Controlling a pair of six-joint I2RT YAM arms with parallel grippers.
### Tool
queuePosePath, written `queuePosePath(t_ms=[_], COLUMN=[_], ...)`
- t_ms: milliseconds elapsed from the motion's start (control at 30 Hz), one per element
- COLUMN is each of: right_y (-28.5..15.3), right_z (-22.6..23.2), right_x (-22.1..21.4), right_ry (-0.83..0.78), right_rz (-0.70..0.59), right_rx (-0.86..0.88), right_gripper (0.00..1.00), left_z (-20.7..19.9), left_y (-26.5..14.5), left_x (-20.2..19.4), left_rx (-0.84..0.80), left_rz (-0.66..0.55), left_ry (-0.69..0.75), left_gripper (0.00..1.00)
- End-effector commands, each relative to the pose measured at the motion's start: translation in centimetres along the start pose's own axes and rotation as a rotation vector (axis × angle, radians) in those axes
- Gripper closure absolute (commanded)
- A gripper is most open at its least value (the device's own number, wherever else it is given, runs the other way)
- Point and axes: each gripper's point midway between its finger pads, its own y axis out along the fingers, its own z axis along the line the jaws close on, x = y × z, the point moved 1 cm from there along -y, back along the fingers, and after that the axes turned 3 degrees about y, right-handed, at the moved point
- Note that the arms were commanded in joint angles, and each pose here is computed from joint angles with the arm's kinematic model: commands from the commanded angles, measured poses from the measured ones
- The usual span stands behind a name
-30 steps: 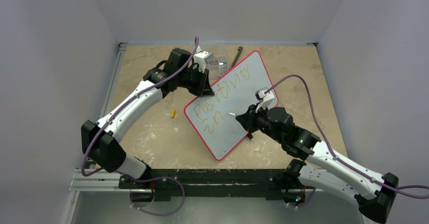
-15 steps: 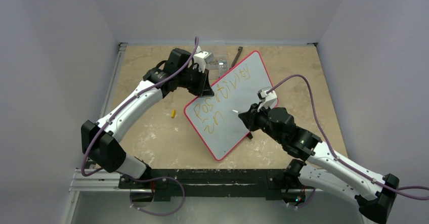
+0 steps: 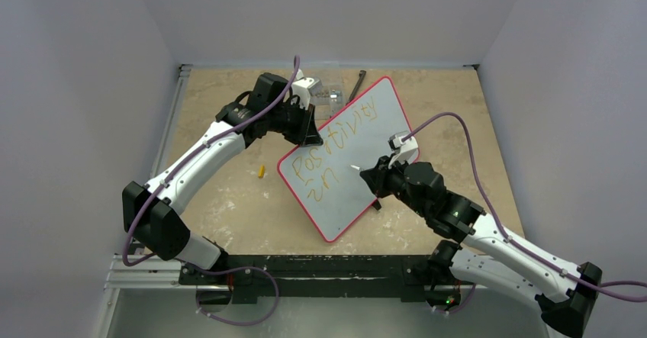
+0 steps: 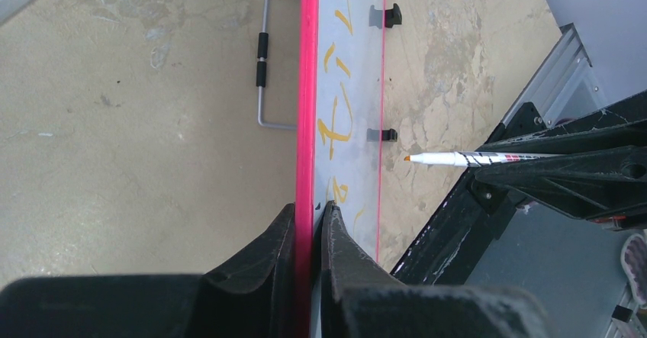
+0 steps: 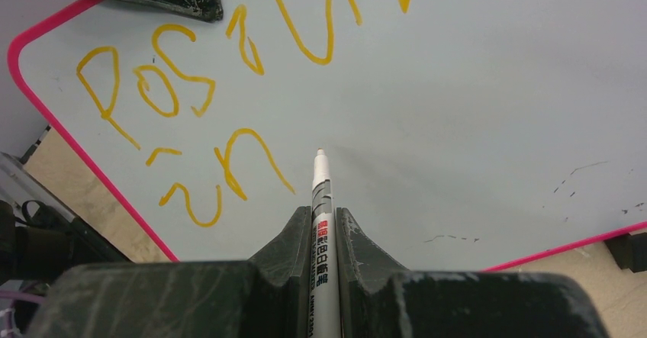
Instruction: Write a sentence on the whiteboard
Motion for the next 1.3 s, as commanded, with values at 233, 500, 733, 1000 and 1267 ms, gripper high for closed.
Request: queuePosePath(t_ms=[233,500,733,1000,1267], right_y=[-0.56,-0.53,-0.27,-0.1,0.13], right_z=[-0.44,-0.41,-0.2,-0.1,0.05], right_x=[1.47,1.78,1.57,1.4,1.12], right_ry=[0.005,0.006,0.013,0.024,0.031], right_rz=[-0.07,-0.08,-0.073,-0.074,-0.069], right_rx=[-0.019,-0.022,-0.013,-0.007,0.004], right_gripper=[1.0,1.0,1.0,1.0,1.0], left_z=[3.1,2.95,2.78,2.58,2.58], left_y=[-0.42,-0.31,-0.41,-0.67,-0.81], left_x=[-2.71,-2.71,-2.72,-2.62,-2.67], left_rx=[0.156,0.149,0.146,0.145,0.149], left_rz=[0.096,0.098,0.097,0.09,0.088], left_ry=[0.063,0.069,0.077,0.085,0.09], left_gripper=[1.0,1.0,1.0,1.0,1.0])
